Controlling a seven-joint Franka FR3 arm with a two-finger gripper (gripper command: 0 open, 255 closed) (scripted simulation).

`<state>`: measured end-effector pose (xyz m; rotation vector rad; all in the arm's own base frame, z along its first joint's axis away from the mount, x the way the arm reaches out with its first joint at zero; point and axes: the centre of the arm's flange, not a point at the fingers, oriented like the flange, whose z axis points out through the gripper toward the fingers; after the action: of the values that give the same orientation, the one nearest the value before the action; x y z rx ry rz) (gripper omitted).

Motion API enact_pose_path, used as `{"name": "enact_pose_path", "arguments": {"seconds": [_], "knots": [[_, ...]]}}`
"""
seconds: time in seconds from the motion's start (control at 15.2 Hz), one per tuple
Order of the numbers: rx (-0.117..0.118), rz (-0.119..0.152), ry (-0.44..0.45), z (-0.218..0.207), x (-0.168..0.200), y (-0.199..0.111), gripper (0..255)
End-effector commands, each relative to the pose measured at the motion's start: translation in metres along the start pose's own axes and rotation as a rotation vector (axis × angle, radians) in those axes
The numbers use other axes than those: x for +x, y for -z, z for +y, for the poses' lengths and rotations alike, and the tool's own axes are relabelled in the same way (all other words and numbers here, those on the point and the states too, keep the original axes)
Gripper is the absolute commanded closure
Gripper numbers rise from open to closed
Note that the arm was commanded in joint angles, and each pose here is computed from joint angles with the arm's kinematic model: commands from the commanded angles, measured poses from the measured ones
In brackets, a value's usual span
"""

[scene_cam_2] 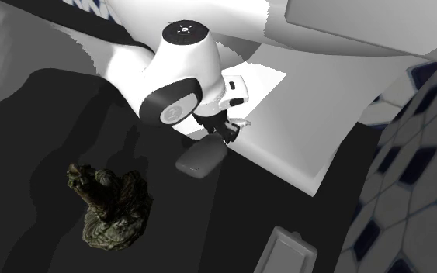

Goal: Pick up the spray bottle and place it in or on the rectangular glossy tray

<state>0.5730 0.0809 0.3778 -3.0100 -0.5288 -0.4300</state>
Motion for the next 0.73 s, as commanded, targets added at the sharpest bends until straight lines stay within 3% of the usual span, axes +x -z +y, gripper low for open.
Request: {"name": "enact_pose_path", "arguments": {"seconds": [0.0,0.53,0.66], "knots": [[0.001,0.006,0.007,-0.003,0.007,0.012,255],[0.001,0.006,0.007,-0.003,0.017,0.049,255],[0.001,0.006,0.007,0.019,0.004,0.054,255]]}}
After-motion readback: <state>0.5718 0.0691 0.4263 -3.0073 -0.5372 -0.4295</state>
